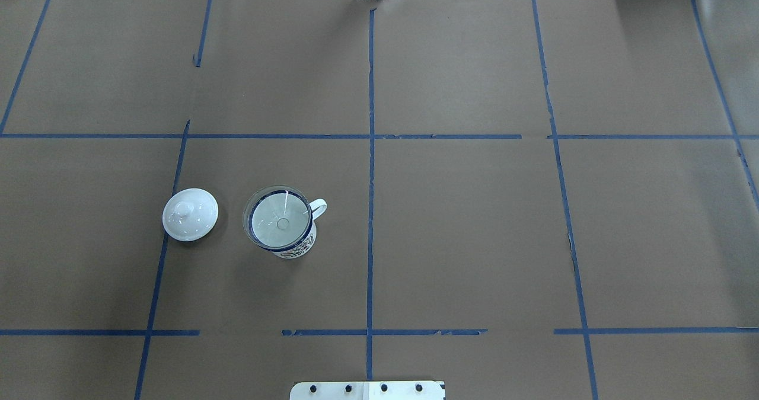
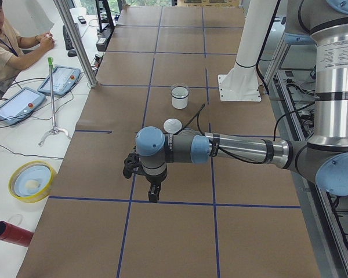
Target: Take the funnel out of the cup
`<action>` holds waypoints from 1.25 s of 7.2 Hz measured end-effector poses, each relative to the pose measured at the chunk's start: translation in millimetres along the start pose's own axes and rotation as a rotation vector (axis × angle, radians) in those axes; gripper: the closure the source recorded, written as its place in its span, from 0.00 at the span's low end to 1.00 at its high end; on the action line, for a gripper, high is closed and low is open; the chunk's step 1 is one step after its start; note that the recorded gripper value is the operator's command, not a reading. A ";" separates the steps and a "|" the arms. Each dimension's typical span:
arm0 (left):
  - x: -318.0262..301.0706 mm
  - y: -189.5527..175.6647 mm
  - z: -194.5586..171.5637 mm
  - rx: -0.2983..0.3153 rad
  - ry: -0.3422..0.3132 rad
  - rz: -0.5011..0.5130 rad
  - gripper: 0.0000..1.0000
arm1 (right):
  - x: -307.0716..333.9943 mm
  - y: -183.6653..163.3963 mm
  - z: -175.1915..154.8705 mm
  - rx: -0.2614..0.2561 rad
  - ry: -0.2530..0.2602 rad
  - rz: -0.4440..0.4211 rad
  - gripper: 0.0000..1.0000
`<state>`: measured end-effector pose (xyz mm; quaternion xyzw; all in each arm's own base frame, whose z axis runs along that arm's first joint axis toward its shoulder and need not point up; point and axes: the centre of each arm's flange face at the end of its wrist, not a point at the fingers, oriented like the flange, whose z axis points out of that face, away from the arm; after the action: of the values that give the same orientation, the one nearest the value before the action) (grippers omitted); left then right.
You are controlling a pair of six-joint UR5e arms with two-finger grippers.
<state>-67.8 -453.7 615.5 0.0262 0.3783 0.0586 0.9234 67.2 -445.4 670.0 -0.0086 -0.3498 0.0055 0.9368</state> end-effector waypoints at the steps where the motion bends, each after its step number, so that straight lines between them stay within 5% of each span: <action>1: 0.0 0.2 0.1 0.000 0.000 0.000 0.00 | 0.0 0.0 0.0 0.000 0.000 0.000 0.00; 5: 18.0 -6.0 -10.2 0.022 0.004 0.036 0.00 | 0.0 0.0 0.0 0.000 0.000 0.000 0.00; 9: 190.9 -94.6 -7.4 0.008 0.179 0.215 0.00 | 0.0 0.0 0.0 0.000 0.000 0.000 0.00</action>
<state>70.3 -523.1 468.7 0.0651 0.4543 0.1578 0.8744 67.1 -445.5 670.0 -0.0086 -0.3498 0.0055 0.9368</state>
